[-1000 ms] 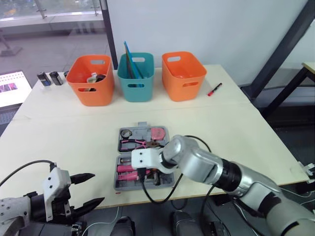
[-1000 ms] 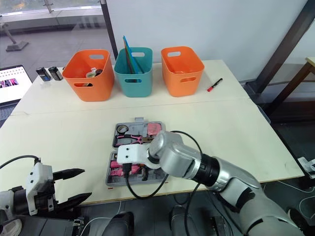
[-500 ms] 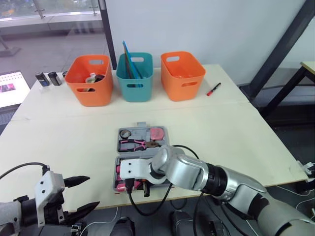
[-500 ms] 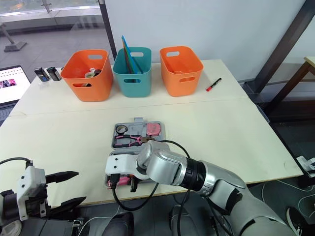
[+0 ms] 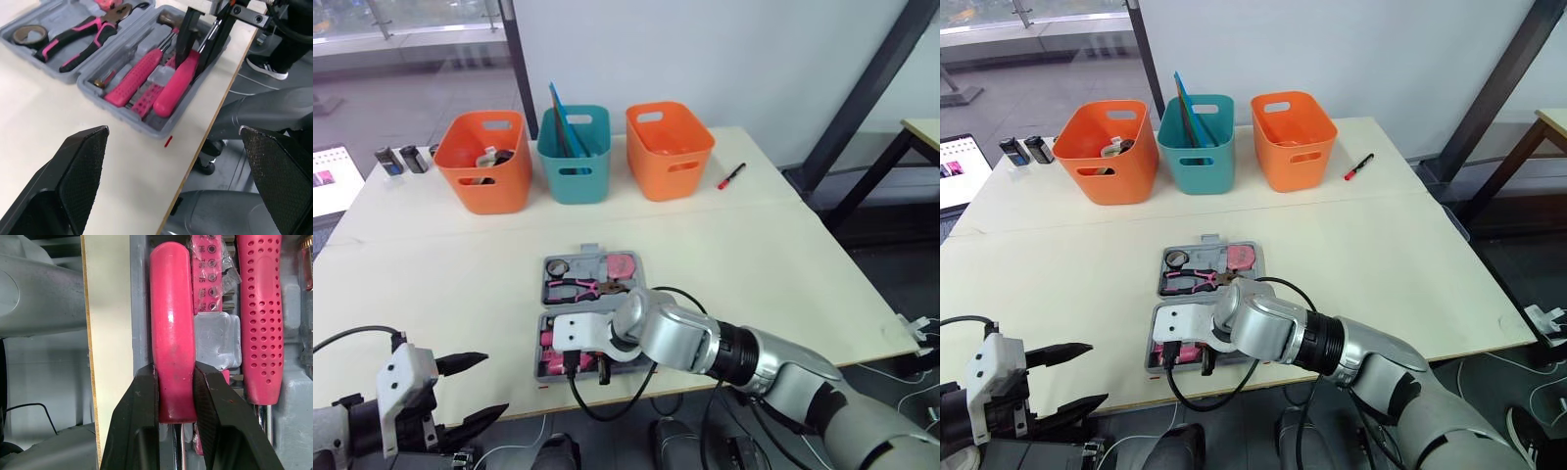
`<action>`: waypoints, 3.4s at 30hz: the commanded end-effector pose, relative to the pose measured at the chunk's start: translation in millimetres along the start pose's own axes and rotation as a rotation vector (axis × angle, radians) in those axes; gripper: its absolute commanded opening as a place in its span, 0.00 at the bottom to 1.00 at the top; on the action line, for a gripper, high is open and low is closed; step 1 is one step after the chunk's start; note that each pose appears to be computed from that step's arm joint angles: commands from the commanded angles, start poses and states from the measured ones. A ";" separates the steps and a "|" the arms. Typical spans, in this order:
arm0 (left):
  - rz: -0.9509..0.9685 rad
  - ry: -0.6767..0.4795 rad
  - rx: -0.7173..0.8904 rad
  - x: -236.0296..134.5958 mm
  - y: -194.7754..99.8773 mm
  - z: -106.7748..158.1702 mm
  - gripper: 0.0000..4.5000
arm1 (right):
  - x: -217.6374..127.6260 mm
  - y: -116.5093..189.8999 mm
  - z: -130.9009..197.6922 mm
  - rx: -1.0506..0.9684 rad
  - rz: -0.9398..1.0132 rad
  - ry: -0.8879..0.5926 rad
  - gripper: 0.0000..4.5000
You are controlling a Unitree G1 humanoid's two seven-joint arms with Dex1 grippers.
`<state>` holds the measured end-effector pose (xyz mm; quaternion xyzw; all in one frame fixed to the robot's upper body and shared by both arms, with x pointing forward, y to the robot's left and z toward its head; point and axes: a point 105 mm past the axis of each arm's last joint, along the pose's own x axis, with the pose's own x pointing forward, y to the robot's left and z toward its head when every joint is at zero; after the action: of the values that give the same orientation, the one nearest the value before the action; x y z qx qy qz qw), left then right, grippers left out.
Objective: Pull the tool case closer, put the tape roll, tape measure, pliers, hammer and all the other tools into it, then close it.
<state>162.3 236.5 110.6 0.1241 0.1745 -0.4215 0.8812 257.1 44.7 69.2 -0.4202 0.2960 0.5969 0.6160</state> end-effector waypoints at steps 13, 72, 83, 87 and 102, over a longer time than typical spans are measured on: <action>0.018 -0.012 0.032 -2.0 4.7 7.3 1.00 | 4.6 5.9 26.6 -0.009 0.039 -0.093 0.10; 0.030 -0.035 0.037 7.9 13.0 4.5 1.00 | -40.8 -4.1 -9.2 -0.175 0.115 -0.522 0.21; 0.028 -0.009 0.064 10.8 17.4 0.7 1.00 | 0.9 -12.0 -15.2 -0.041 0.100 -0.576 0.01; 0.040 0.011 0.067 11.9 20.5 -1.5 1.00 | 31.8 -6.0 -41.9 0.021 0.116 -0.503 0.01; 0.203 0.078 -0.016 25.5 60.5 -14.8 1.00 | -49.7 -40.9 -15.6 -0.044 -0.065 -0.825 0.01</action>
<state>219.3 257.2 90.0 0.1362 0.1961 -0.3269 0.9144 286.7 15.9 88.8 -0.1486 0.0379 0.7165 0.6805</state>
